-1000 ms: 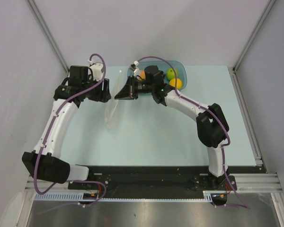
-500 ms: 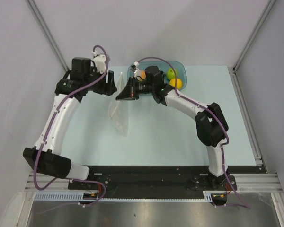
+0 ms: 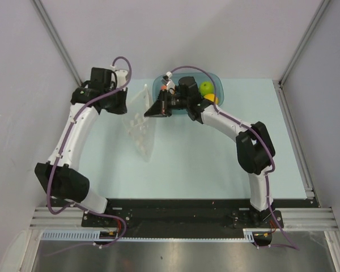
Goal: Place the food in the zip-top bag and seal the zipper
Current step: Open the zipper of the food storage bag at the center of the board.
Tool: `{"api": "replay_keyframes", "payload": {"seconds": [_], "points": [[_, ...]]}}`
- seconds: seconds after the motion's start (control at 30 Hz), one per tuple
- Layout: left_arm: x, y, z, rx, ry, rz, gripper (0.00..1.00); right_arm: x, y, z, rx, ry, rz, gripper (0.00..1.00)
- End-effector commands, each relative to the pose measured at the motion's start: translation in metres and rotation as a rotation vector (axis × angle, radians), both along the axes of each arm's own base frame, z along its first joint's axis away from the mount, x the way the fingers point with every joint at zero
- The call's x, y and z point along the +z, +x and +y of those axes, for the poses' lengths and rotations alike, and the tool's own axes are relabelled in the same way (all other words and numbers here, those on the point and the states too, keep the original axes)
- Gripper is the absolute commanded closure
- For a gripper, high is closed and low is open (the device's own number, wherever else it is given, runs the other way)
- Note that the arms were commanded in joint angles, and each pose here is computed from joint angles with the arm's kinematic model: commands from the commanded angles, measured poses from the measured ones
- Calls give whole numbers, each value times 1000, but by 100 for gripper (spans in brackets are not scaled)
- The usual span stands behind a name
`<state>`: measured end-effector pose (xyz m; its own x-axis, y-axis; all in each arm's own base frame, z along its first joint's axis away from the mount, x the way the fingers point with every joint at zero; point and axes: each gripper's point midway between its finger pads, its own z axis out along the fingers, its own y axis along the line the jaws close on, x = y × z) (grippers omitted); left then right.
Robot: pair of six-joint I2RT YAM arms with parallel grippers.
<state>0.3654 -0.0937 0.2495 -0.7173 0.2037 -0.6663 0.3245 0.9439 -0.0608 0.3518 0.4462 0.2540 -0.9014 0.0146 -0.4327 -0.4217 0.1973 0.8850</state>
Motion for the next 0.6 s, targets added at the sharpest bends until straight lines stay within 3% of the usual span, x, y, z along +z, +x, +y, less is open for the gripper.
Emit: {"api": "replay_keyframes", "payload": {"seconds": [0.0,0.23,0.4,0.57], "points": [[40,6,38,95,-28,-50,100,-10,25,-23,-53,-53,-42,100],[66,-8,61,97,42,-79,100,-60,42,-35,-62,-188,-66,100],[37,-9,64,119,54,-16,100,-100,44,-16,7,-277,-121,100],[-7,4,49,140,-39,42,100,-135,62,-13,23,-347,-221,100]]}}
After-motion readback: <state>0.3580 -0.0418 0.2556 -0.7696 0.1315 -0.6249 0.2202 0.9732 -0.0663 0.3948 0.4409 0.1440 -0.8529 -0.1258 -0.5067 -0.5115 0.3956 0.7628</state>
